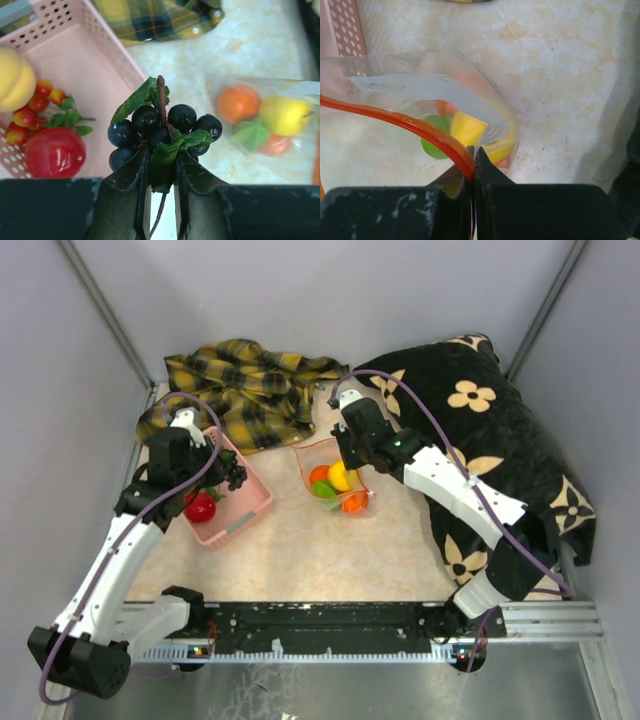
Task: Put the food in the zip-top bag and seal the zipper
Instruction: Pick up the fake fruit from the bin.
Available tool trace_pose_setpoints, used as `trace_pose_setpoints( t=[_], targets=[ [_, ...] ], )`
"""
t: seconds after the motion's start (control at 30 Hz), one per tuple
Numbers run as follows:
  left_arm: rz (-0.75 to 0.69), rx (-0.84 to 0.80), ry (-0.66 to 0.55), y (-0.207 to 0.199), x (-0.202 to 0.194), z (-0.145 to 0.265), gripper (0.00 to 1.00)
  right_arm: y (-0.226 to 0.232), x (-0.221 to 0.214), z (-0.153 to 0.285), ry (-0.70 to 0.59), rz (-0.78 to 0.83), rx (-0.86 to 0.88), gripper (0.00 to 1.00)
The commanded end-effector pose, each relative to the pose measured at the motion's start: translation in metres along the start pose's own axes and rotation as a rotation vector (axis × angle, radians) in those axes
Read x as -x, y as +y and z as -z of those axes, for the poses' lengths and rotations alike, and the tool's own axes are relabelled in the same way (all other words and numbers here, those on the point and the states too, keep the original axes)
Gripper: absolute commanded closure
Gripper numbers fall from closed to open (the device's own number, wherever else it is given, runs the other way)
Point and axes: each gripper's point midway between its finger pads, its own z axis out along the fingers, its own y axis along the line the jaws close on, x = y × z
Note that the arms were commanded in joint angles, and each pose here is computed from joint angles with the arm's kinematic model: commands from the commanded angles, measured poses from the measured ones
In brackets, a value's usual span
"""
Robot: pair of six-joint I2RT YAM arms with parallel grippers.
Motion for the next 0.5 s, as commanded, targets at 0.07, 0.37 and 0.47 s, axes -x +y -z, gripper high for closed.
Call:
trace_pose_setpoints(
  t=[0.07, 0.37, 0.47],
  targets=[
    [-0.032, -0.244, -0.167, -0.052, 0.043, 0.039, 1.00, 0.002, 0.033, 0.023, -0.099, -0.021, 0.007, 1.00],
    [-0.081, -0.566, -0.335, -0.136, 0.064, 0.092, 0.99, 0.003, 0.036, 0.025, -0.100, -0.027, 0.008, 1.00],
    [-0.106, -0.670, -0.371, -0.162, 0.068, 0.107, 0.99, 0.003, 0.039, 0.026, -0.104, -0.028, 0.006, 1.00]
  ],
)
